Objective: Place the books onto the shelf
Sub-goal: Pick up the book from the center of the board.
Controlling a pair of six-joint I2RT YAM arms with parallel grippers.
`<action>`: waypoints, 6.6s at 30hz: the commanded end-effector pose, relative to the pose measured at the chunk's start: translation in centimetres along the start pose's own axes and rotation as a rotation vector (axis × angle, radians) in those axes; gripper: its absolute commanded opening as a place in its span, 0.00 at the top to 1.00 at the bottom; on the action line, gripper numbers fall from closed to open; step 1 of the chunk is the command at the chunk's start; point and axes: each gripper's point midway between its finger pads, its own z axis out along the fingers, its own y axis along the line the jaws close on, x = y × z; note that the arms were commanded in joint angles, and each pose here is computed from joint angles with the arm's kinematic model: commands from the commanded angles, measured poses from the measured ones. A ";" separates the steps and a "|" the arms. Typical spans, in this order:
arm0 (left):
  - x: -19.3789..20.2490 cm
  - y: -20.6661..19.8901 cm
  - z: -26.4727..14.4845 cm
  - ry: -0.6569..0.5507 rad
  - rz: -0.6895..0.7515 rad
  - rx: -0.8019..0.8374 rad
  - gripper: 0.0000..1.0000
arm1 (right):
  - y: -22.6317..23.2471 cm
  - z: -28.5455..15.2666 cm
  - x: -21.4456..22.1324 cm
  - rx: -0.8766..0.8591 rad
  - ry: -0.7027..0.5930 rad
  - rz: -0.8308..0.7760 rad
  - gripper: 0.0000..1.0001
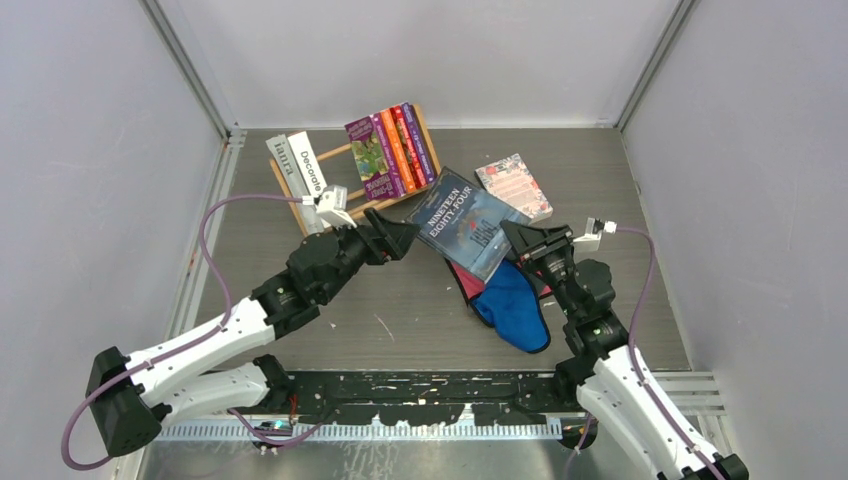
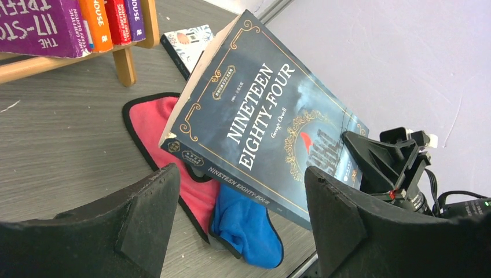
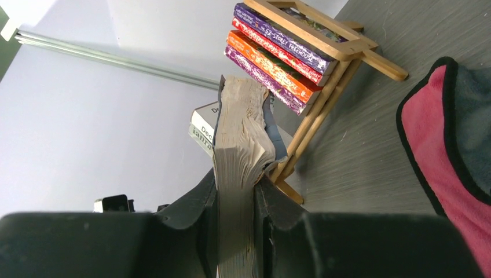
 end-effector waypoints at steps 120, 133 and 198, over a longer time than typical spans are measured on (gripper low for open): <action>-11.9 -0.6 0.0 -0.323 0.297 -0.262 1.00 | 3.4 1.6 16.6 0.145 0.245 -1.274 0.35; -12.2 -0.7 -0.9 -0.308 0.276 -0.264 1.00 | 4.1 0.8 22.3 0.069 0.230 -1.402 0.36; -20.8 1.2 -12.3 -0.583 0.210 -0.391 0.48 | 9.3 8.1 19.8 0.052 0.069 -1.302 0.99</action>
